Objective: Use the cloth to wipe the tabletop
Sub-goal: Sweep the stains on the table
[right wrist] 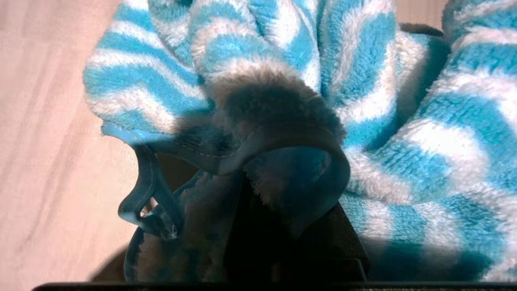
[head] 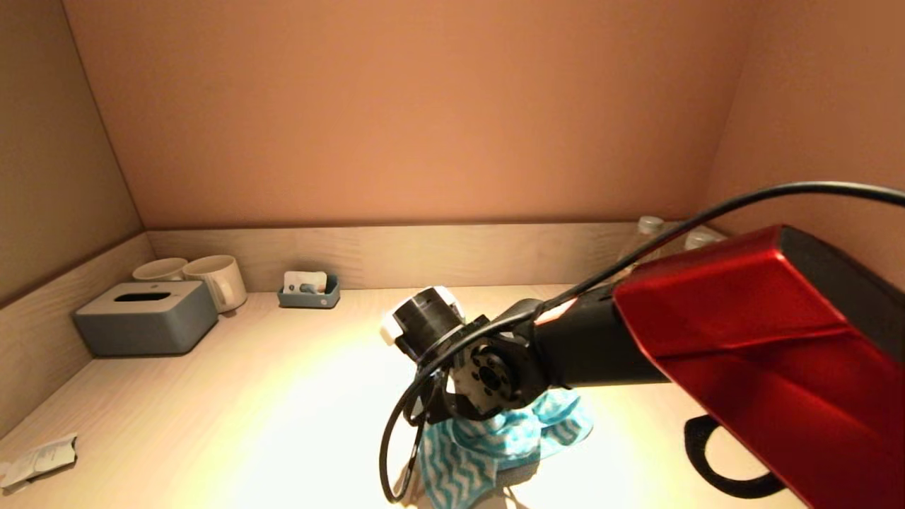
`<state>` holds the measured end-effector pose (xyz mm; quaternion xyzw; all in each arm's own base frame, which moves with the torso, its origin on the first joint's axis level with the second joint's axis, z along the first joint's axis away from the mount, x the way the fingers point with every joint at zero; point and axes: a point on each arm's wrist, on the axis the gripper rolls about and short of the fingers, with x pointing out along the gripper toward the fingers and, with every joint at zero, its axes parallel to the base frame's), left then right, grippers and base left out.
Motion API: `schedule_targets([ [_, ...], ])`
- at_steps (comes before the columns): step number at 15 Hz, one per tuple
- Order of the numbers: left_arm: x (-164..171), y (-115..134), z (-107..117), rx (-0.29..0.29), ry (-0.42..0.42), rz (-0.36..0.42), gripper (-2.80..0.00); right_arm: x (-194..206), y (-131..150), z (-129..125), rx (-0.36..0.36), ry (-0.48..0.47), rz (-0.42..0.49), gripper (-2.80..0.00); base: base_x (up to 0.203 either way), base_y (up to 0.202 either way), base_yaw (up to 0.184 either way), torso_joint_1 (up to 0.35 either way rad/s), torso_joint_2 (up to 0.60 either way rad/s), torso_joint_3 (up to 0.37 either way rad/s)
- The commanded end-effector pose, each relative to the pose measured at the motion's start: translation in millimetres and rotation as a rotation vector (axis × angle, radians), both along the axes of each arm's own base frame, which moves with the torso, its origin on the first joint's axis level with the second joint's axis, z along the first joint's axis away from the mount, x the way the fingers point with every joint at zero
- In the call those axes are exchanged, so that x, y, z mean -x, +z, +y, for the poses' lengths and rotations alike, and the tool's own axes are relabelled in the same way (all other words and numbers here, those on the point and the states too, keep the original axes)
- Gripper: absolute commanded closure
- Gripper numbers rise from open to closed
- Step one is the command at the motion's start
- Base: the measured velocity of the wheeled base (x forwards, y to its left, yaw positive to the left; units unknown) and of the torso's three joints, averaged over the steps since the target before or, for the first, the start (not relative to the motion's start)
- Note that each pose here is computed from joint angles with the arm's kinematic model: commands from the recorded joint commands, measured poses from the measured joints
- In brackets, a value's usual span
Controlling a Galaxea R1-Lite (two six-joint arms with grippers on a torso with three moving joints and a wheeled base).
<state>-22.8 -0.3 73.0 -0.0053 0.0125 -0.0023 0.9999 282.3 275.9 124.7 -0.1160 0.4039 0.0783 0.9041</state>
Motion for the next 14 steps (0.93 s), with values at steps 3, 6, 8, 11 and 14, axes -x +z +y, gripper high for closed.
schedule_targets([
  [3, 0.0, 0.0, 0.0, 0.000, 0.002, 0.000, 0.00, 30.8, 43.6, -22.1, -0.070, -0.005, -0.064, 0.00, 0.000, 0.000, 0.000, 0.000, 0.00, 0.000],
  [6, 0.0, 0.0, 0.0, 0.000, 0.000, 0.000, 0.00, 40.1, 70.5, -45.4, -0.075, -0.077, -0.155, 0.00, 0.000, 0.000, 0.000, 0.000, 0.00, 0.000],
  [8, 0.0, 0.0, 0.0, 0.000, 0.000, 0.000, 0.00, 44.2, 98.5, -71.1, -0.104, -0.147, -0.238, 0.00, 0.000, 0.000, 0.000, 0.000, 0.00, 0.000],
  [11, 0.0, 0.0, 0.0, 0.000, 0.002, 0.000, 0.00, 43.9, 133.9, -123.1, -0.117, -0.308, -0.355, 0.00, 0.000, 0.000, 0.000, 0.000, 0.00, 0.000],
  [14, 0.0, 0.0, 0.0, 0.000, 0.000, 0.000, 0.00, 54.1, 161.4, -177.4, -0.112, -0.449, -0.448, 0.00, 0.000, 0.000, 0.000, 0.000, 0.00, 0.000],
])
